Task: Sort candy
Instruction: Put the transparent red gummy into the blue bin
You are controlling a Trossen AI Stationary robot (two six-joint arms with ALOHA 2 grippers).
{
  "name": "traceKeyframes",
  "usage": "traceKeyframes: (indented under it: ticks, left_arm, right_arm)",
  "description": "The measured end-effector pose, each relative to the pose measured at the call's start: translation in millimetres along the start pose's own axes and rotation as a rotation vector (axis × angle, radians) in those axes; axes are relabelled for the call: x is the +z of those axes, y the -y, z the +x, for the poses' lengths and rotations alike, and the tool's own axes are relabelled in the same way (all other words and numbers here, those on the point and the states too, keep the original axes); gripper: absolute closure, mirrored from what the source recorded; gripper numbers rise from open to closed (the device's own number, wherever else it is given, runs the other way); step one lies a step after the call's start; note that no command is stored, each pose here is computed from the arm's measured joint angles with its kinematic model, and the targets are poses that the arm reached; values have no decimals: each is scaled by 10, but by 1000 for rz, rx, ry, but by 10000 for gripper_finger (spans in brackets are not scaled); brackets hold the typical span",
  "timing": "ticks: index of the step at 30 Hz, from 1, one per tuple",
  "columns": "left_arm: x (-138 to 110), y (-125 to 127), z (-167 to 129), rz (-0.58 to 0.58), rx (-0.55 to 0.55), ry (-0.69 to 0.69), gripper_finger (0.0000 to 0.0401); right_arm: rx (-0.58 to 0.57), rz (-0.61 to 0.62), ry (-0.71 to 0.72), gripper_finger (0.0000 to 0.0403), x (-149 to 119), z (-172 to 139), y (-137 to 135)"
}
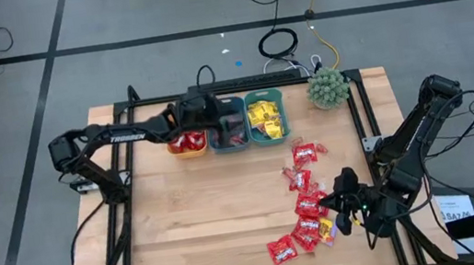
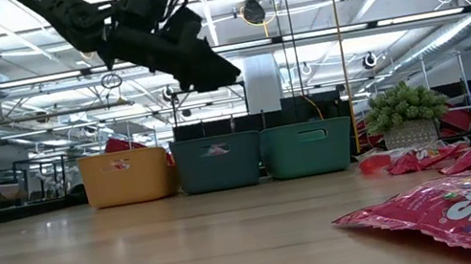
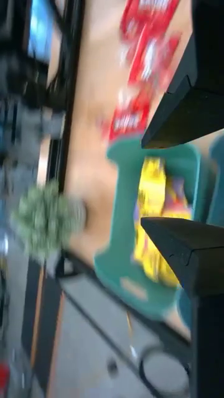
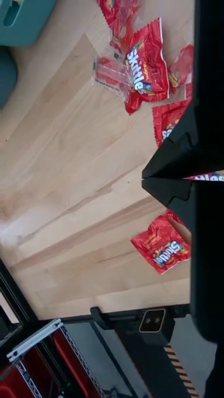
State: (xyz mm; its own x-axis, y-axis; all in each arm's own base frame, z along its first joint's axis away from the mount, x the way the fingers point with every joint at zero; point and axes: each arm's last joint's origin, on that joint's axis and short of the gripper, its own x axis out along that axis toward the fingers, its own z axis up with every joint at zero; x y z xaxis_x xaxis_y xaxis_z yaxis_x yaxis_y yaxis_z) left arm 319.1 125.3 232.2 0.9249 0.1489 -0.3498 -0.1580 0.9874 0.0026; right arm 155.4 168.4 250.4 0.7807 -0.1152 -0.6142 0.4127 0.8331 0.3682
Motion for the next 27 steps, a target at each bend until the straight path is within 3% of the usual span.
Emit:
traceKeyframes:
  ticks: [6, 12, 19, 23, 27]
  left_arm:
    - [6, 99, 8, 4, -158, 9, 202]
    - [22, 208, 12, -6, -205, 10, 202]
    - [-113, 210, -80, -126, -115, 12, 202]
    - [-388, 246, -367, -163, 3, 123, 202]
    - [-639, 372, -718, -137, -12, 289, 202]
  right_arm:
    - [-2, 1, 0, 403, 3, 4, 2]
    - [-3, 1, 1, 403, 4, 5, 4]
    - [-32, 16, 15, 403, 57, 52, 30]
    - [-49, 31, 24, 403, 96, 86, 48]
    - [-77, 44, 34, 400, 146, 132, 79]
